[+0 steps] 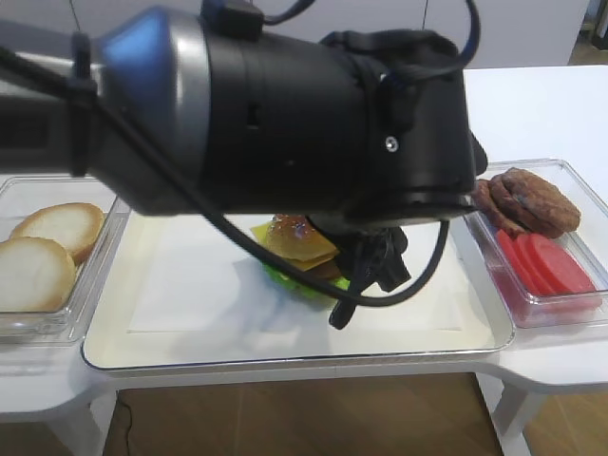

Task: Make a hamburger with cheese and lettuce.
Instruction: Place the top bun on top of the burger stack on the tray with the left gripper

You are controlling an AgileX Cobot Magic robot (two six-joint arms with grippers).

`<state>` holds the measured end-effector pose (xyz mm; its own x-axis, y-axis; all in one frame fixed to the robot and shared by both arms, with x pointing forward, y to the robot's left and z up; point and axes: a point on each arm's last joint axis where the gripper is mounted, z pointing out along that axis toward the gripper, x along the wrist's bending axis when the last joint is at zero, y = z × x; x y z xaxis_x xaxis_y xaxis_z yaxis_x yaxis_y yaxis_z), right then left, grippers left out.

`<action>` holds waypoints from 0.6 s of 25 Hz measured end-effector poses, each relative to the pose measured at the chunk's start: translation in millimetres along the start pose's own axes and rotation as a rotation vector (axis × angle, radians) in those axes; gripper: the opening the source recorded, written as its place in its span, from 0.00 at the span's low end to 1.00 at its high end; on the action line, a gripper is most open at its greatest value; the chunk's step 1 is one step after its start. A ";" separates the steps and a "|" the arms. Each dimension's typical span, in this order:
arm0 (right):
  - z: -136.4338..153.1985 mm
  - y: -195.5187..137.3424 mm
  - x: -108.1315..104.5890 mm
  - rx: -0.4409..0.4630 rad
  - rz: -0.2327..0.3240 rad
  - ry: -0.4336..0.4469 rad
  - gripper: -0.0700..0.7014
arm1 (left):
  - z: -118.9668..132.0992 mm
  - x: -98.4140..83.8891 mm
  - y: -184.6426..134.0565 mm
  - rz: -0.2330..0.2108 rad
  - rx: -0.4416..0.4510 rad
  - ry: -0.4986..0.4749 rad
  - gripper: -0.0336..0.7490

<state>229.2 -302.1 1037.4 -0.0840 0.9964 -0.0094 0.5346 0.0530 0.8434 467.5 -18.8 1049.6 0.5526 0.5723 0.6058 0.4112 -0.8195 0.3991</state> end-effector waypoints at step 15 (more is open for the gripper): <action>0.0 0.0 0.0 0.000 -0.002 0.000 0.03 | 0.4 -0.5 1.5 -0.026 -0.016 -0.011 0.89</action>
<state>229.2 -302.1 1037.4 -0.0853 0.9963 -0.0114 0.5344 0.0554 0.8434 468.2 -20.3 1049.6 0.5498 0.5938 0.5874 0.4138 -0.8045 0.4260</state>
